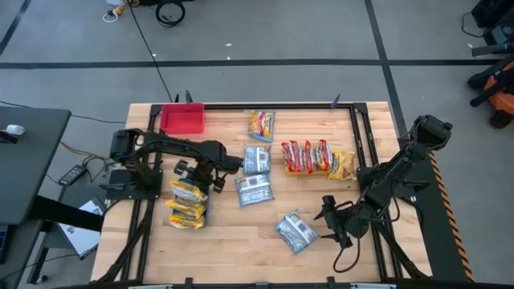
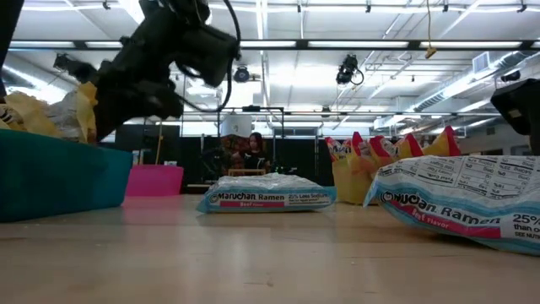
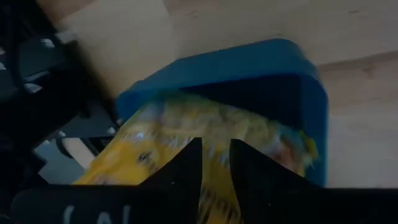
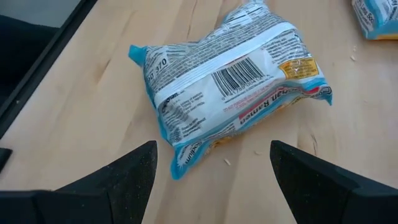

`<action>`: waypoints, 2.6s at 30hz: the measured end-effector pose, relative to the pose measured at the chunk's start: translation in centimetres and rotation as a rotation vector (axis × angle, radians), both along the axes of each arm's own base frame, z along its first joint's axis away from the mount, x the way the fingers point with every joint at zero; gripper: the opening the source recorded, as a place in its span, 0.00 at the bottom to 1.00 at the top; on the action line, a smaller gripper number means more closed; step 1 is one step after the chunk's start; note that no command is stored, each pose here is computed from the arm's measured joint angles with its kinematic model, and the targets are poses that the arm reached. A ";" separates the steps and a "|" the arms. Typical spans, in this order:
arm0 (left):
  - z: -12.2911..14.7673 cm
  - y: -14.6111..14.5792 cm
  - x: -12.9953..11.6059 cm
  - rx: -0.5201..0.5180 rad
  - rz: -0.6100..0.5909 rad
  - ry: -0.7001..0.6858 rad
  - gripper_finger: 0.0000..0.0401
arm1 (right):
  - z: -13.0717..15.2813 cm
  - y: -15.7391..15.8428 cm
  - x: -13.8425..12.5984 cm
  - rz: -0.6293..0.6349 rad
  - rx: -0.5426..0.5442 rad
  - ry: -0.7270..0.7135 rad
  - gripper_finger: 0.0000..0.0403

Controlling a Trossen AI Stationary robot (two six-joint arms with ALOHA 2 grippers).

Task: Sort Maruchan noodles
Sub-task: Put the yellow noodle pack into the blue bin

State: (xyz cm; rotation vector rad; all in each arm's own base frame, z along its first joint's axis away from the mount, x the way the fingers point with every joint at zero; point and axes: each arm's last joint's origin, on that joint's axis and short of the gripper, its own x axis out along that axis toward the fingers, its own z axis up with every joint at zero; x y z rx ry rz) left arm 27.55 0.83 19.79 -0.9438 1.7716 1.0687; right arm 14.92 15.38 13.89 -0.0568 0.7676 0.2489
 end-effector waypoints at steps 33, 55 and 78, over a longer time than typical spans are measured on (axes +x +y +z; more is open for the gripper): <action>6.9 -3.1 -0.4 0.007 -0.088 -0.342 0.13 | 0.6 -1.8 2.2 -0.101 -0.046 0.001 0.78; 11.0 -9.7 2.0 0.457 -1.077 -0.818 0.13 | 9.3 -17.0 8.2 -0.628 -0.411 0.337 0.74; 4.9 -4.9 -5.9 0.562 -1.002 -1.089 0.13 | 11.1 -15.1 -0.5 -0.746 -0.107 0.705 0.72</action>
